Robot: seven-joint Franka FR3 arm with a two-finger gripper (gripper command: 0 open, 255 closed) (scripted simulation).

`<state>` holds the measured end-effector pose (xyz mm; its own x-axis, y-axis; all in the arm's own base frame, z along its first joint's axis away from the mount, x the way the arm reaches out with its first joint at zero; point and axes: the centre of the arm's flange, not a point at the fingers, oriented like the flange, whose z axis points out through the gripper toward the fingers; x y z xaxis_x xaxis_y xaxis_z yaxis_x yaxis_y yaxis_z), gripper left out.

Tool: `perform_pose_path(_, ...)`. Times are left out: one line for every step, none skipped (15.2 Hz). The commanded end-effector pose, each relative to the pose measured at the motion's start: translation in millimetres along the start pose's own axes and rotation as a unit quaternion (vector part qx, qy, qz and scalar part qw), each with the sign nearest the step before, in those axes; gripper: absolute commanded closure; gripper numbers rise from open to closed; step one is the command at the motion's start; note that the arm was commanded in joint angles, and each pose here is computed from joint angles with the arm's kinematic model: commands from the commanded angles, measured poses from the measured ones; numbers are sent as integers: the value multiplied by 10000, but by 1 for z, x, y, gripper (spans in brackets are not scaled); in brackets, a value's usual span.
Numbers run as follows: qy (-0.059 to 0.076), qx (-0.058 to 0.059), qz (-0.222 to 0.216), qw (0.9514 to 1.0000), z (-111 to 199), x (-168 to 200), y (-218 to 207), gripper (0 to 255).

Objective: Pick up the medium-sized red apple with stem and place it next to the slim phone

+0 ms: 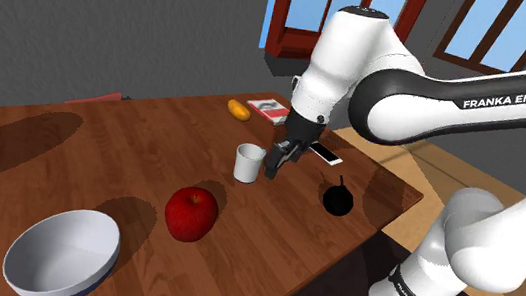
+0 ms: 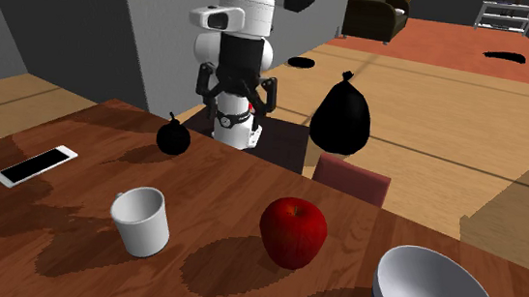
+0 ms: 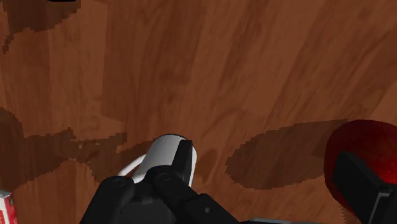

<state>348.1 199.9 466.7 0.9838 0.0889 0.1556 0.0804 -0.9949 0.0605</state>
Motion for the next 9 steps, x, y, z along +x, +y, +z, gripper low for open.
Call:
perform_pose_path(209,53,-103,9997,8,4,-22,0)
perform_pose_path(307,73,-153,9994,11,7,-33,0)
perform_pose_path(404,93,-203,9989,14,9,-44,0)
perform_pose_path(502,113,-253,9984,17,12,-55,0)
perform_pose_path(599,132,-304,9977,21,14,-66,0)
perform_pose_path(697,152,-354,9968,23,17,-77,0)
perform_pose_path(794,172,-404,9959,26,19,-88,0)
perform_pose_path(891,192,-454,9948,29,22,-99,0)
perform_pose_path(989,212,-504,9936,32,24,-110,0)
